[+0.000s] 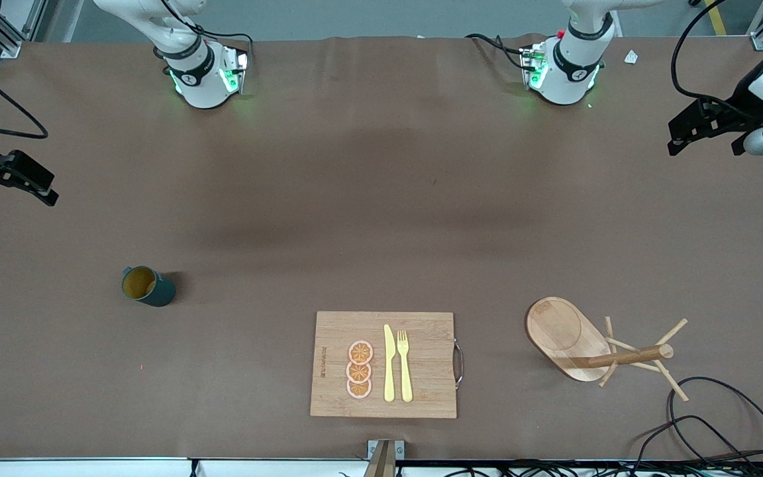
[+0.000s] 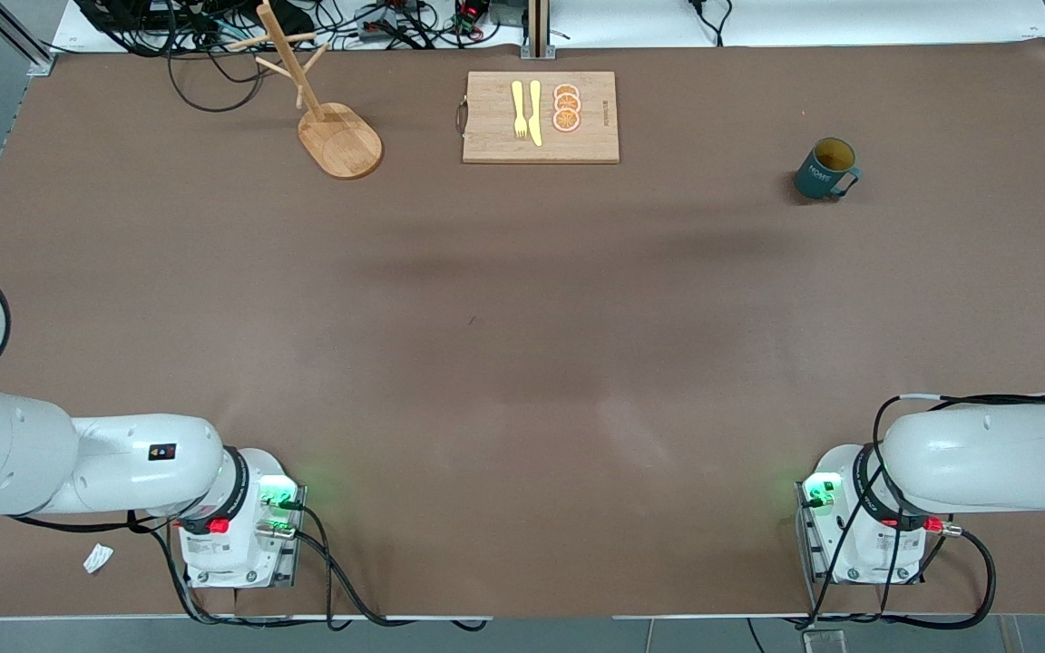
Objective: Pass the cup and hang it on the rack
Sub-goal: 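Reach the right gripper toward the teal mug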
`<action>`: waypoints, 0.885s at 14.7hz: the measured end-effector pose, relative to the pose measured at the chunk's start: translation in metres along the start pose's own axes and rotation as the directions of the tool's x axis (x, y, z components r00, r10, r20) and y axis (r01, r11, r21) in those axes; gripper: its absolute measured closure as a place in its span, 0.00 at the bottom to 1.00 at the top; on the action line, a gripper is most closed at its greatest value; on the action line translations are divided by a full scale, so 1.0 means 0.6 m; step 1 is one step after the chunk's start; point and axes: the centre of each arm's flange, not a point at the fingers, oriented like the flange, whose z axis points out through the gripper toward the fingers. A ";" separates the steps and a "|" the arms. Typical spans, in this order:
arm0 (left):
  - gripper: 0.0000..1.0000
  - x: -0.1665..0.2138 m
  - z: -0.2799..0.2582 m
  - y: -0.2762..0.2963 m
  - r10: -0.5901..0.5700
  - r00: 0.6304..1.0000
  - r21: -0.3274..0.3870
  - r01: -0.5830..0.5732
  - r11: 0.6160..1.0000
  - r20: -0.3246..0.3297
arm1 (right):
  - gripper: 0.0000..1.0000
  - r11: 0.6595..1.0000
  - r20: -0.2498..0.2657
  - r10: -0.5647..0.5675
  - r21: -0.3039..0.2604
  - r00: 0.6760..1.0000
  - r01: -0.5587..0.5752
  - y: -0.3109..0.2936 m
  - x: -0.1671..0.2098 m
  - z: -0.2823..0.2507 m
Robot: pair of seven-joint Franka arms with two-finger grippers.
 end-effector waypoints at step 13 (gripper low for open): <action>0.00 0.002 -0.010 -0.010 -0.011 1.000 -0.001 0.011 1.000 -0.013 | 0.00 0.999 0.150 -0.053 0.006 0.987 0.052 -0.053 0.026 0.148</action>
